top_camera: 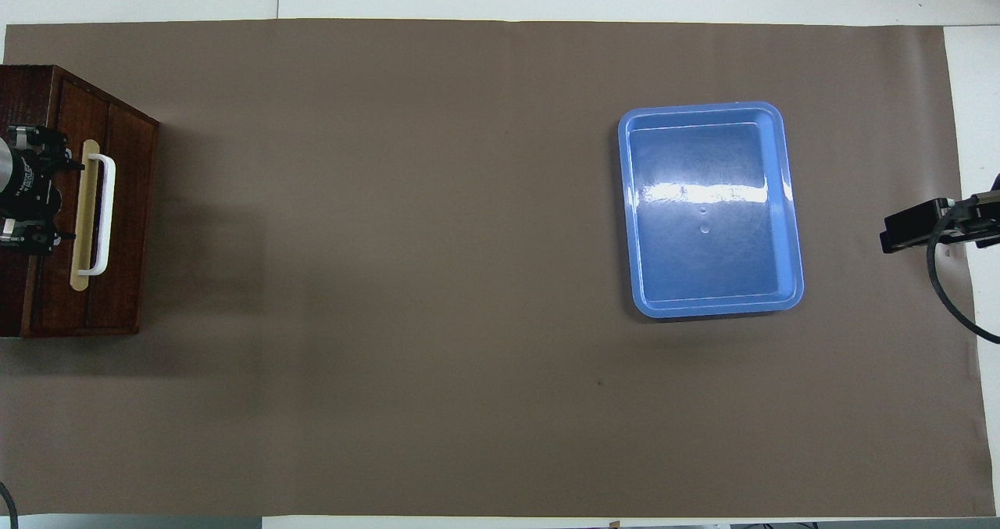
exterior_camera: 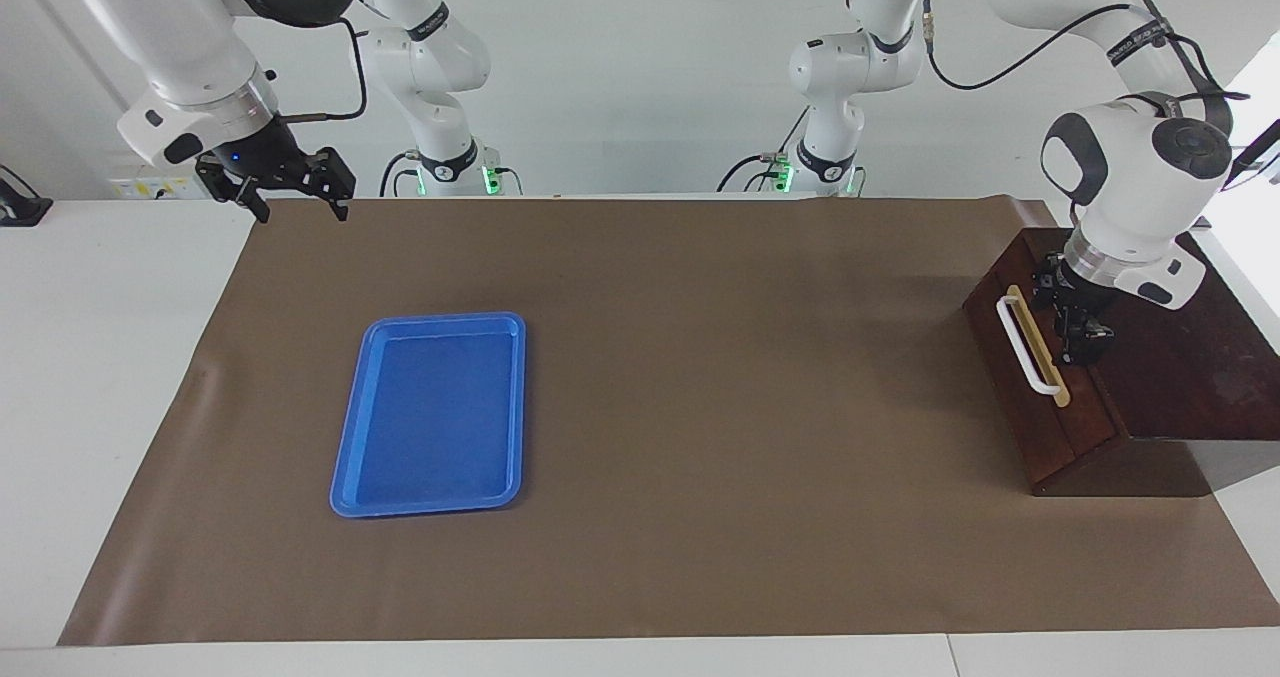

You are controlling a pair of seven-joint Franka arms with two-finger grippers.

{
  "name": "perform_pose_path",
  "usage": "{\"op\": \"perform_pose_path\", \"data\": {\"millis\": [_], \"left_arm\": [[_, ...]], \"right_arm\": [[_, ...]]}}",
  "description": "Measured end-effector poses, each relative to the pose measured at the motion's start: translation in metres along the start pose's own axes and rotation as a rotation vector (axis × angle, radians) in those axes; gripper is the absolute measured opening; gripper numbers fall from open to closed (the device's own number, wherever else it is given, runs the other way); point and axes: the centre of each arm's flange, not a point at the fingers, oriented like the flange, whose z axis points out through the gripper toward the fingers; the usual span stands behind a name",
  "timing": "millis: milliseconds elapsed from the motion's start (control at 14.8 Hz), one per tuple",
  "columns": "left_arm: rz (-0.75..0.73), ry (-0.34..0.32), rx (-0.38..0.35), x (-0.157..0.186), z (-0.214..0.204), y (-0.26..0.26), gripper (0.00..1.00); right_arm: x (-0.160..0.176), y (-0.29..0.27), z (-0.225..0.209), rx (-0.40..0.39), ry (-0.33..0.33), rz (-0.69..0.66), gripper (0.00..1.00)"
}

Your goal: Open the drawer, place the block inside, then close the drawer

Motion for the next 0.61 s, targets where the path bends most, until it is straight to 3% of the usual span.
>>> {"op": "perform_pose_path", "data": {"millis": [270, 607], "left_arm": [[0.126, 0.001, -0.002, 0.000, -0.022, 0.004, 1.00], [0.588, -0.025, 0.018, -0.009, -0.121, -0.012, 1.00]], "right_arm": [[-0.001, 0.000, -0.001, 0.000, 0.001, 0.000, 1.00], [-0.002, -0.001, -0.002, 0.000, 0.000, -0.002, 1.00]]}}
